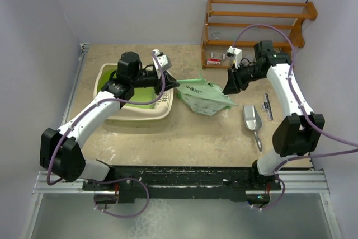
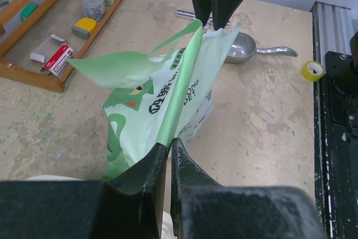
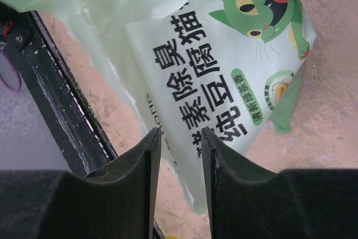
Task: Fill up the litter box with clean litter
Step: Open the cat litter bag at the center of the board.
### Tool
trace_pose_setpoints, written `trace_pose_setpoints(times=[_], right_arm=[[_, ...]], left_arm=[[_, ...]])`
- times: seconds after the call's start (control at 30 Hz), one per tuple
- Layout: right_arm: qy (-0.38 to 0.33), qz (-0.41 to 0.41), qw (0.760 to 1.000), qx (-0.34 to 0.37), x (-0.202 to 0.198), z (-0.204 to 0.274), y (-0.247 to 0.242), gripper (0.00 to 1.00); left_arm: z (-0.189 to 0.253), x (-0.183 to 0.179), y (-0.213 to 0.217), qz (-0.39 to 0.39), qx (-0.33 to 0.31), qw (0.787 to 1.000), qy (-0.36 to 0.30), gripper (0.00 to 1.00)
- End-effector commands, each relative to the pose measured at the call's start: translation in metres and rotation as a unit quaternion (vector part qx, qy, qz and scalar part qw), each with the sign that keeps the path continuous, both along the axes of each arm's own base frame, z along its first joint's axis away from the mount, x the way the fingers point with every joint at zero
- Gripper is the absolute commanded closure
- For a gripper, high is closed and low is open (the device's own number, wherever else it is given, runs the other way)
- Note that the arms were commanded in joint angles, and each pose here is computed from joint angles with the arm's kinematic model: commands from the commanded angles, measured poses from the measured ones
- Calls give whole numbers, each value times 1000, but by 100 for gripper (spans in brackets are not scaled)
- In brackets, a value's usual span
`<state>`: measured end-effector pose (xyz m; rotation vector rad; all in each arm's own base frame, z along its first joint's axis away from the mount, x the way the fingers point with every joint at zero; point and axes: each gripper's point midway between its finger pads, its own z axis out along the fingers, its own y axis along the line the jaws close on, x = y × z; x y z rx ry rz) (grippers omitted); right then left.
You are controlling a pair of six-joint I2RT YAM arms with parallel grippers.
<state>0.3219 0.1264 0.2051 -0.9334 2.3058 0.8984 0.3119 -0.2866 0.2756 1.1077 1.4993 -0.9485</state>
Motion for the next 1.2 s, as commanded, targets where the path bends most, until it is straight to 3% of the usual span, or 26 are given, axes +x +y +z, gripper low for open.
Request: trace_pose_setpoints(times=[0.0,0.23,0.33,0.8,0.9,1.13,1.17], right_arm=[[-39,10,999,6,-18,26,2,63],[-38,11,999,6,-25,26,2,63],[-57,-15,998,-27,-7,16,-8,64],[-36,-12,999,-24,12,-1,2,64],[-1,25,1000,2,-10,-3,15,65],[-18,34,999,8,-9,11,18,65],[20,33,999,8,-24,14,17,65]], left_arm=[[33,-5,0,-15,-27,999,-44,97],[32,-5,-1,-18,-29,999,-40,97],[33,-5,-1,-20,-30,999,-40,97],[33,-4,-4,-24,-38,998,-33,97],[31,-3,-4,-20,-40,999,-27,97],[23,17,-6,12,-27,1000,1,97],[26,24,-6,25,-27,999,7,97]])
